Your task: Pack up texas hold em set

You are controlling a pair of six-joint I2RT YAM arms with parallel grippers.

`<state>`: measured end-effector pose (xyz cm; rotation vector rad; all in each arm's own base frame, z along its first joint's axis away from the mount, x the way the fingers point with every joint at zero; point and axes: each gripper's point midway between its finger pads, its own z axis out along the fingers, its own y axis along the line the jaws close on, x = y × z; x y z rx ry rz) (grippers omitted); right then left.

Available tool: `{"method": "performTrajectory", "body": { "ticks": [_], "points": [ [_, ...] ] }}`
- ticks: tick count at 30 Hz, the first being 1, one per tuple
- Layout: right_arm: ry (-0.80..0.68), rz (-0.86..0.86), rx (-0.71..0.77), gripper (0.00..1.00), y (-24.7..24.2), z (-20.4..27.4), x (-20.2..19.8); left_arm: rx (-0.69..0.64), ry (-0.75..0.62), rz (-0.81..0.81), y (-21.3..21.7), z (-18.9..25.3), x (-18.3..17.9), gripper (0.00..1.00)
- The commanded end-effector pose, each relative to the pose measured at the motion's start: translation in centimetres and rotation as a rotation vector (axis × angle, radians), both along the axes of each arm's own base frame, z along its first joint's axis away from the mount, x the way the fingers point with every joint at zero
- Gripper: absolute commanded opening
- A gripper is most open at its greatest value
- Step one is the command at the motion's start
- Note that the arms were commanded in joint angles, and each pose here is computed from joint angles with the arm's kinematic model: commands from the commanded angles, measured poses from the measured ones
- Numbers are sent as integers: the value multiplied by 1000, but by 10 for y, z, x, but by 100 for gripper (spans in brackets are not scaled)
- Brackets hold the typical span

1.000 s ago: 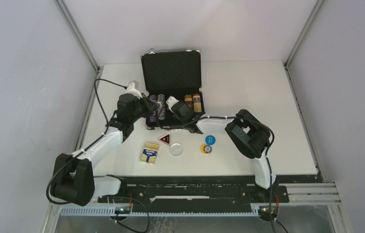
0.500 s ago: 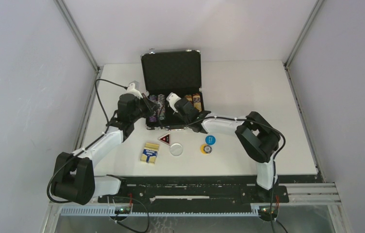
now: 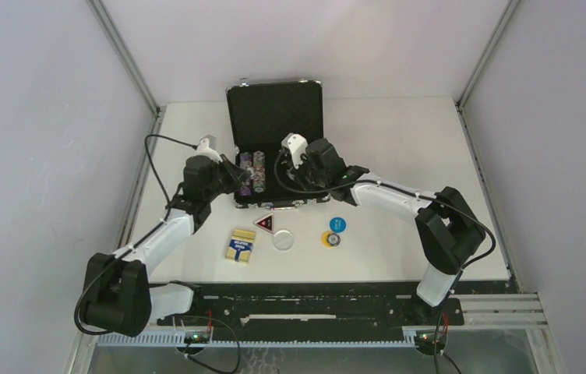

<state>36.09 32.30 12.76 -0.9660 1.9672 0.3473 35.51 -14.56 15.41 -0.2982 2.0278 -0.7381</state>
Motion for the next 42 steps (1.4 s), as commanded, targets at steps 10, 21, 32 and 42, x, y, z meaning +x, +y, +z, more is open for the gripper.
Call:
{"method": "performTrajectory", "body": {
  "ticks": [10, 21, 32, 42],
  "points": [
    [168, 322, 175, 0, 79, -4, -66, -87, -97, 255, 61, 23, -7, 0],
    [156, 344, 150, 0, 116, -15, -51, -96, -102, 254, 62, 23, -8, 0],
    [188, 325, 159, 0, 119, -22, -20, -78, -96, 251, 63, 21, -7, 0],
    [218, 320, 178, 0, 118, -39, -3, -58, -90, 269, 68, 18, -5, 0]
  ]
}}
